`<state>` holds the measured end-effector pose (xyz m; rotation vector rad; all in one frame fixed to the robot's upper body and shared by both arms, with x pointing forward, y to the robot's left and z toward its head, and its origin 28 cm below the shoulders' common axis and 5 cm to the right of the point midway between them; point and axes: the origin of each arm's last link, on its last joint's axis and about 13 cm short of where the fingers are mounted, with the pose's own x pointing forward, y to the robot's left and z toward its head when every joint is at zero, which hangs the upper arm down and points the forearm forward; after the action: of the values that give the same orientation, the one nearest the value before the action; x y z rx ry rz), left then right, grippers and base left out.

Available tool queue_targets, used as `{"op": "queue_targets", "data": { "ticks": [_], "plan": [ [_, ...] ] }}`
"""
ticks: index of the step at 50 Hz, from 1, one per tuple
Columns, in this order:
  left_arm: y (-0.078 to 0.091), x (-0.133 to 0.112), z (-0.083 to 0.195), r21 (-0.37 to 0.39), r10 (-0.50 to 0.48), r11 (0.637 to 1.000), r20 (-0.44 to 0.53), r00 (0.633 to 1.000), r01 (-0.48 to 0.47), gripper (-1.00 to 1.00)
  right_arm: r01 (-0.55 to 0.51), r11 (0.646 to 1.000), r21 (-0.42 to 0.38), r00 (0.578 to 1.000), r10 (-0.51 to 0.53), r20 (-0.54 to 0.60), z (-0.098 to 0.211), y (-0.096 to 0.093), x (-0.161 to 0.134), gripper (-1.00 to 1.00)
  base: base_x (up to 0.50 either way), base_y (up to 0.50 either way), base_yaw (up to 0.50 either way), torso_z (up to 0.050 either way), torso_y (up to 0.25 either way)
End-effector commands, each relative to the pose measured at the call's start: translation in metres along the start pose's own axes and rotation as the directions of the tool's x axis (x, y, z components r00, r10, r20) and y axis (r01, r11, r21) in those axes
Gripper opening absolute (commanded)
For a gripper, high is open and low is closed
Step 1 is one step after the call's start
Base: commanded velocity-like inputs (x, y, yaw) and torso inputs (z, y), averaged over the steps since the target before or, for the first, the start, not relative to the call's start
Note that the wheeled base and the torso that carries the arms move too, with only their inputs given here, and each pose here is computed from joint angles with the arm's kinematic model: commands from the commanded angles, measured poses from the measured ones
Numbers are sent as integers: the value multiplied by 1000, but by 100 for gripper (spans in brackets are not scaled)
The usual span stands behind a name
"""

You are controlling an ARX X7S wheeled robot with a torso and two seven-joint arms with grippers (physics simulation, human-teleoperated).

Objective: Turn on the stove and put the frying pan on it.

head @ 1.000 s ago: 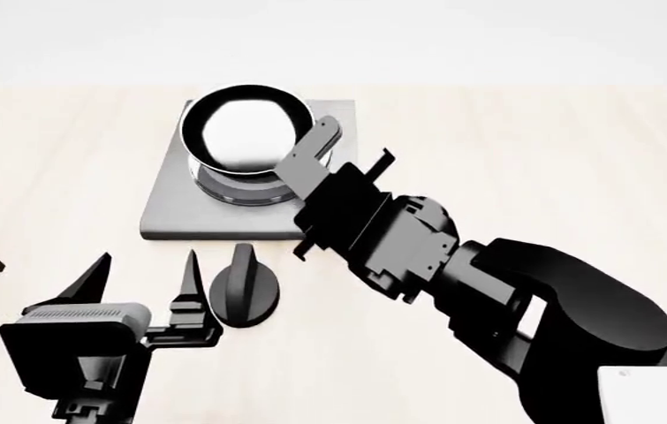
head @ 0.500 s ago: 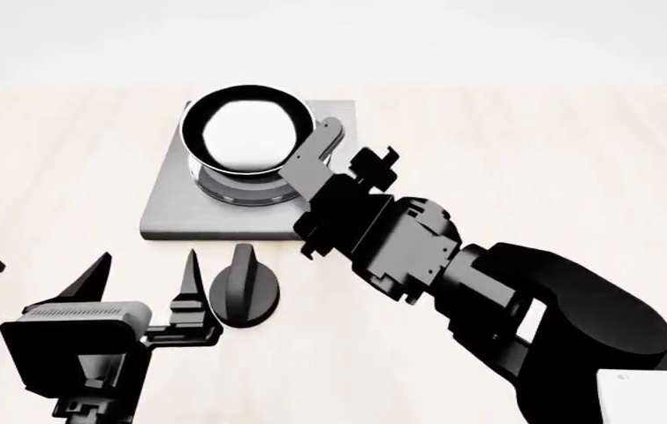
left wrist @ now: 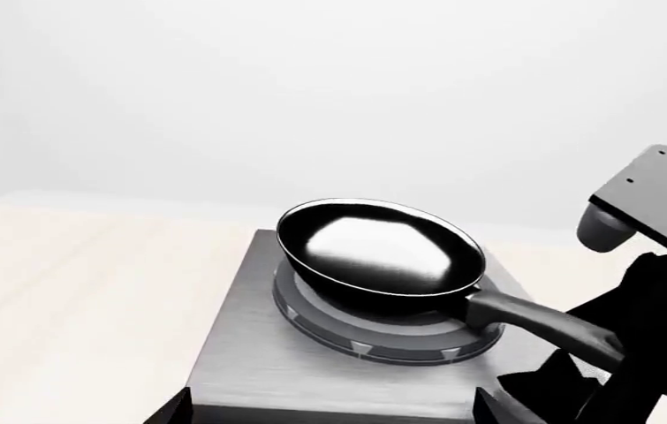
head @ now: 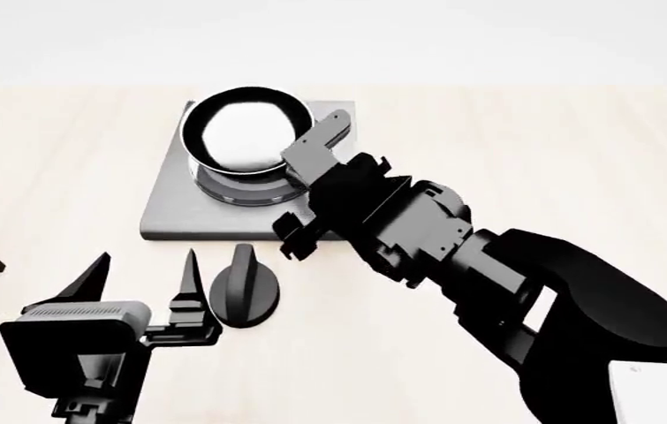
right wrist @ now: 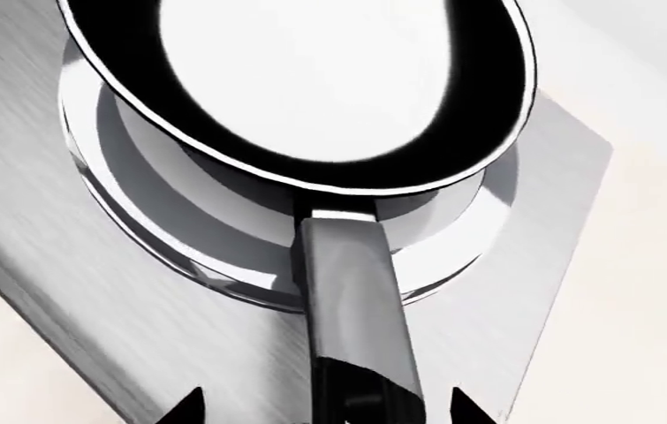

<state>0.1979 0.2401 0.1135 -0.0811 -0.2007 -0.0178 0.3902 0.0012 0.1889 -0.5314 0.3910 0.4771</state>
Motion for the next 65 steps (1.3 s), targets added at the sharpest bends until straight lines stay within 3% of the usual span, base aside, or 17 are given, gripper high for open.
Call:
{"op": "queue_targets", "data": {
  "ticks": [1,5,15,19,27,35,40,41,43,46,51,55,59,60,62,63,65],
  "plan": [
    [0,0,0,1,2,1000,0,1000,-2,100,-125,988,95,992,123,24,6,6,-4,100,0,0,0,0,0],
    [0,0,0,1,3,1000,0,1000,-3,100,-114,990,87,992,108,68,12,4,-12,100,0,0,0,0,0],
    [0,0,0,1,6,1000,1,1000,-6,100,32,997,67,974,-46,221,21,-11,-43,100,0,0,0,0,0],
    [-1,0,1,7,5,1000,4,1000,-5,100,142,989,44,939,-148,310,17,-15,-70,100,0,0,0,0,0],
    [-2,1,5,12,6,1000,12,1000,-6,100,167,985,49,897,-173,407,3,-12,-114,100,0,0,0,0,0],
    [-2,3,11,6,16,1000,35,999,-16,100,257,958,128,814,-286,506,-30,-3,-154,100,0,0,0,0,0],
    [0,6,20,-4,47,999,86,995,-47,100,343,913,219,703,-404,584,-44,-3,-179,100,0,0,0,0,0],
    [1,7,25,-8,55,999,110,992,-54,100,369,899,237,663,-433,610,-49,-2,-189,100,0,0,0,0,0],
    [1,7,28,-6,60,998,128,990,-60,100,406,879,251,625,-467,625,-55,-1,-195,100,0,0,0,0,0],
    [4,6,34,-9,81,997,180,980,-81,100,417,862,289,603,-500,622,-66,1,-206,100,0,0,0,0,0],
    [8,4,41,-37,102,995,226,969,-95,100,482,799,360,505,-589,631,-84,2,-224,100,0,0,0,0,0],
    [10,1,45,-40,87,996,301,950,-78,100,550,720,422,397,-671,627,-106,3,-235,100,0,0,0,0,0],
    [12,-3,48,-71,93,995,354,931,-73,100,538,694,479,332,-696,636,-119,4,-245,100,0,0,0,0,0],
    [13,-3,51,-77,97,994,374,922,-73,100,561,677,477,292,-700,652,-123,5,-249,100,0,0,0,0,0],
    [13,-3,51,-77,97,994,374,922,-73,100,561,677,477,292,-700,652,-123,5,-249,100,0,0,0,0,0],
    [14,-6,55,-77,104,994,437,893,-79,100,579,632,515,187,-718,670,-127,8,-258,100,0,0,0,0,0],
    [14,-9,59,-89,100,994,478,872,-66,100,568,631,528,152,-711,686,-129,11,-267,100,0,0,0,0,0]
  ]
}}
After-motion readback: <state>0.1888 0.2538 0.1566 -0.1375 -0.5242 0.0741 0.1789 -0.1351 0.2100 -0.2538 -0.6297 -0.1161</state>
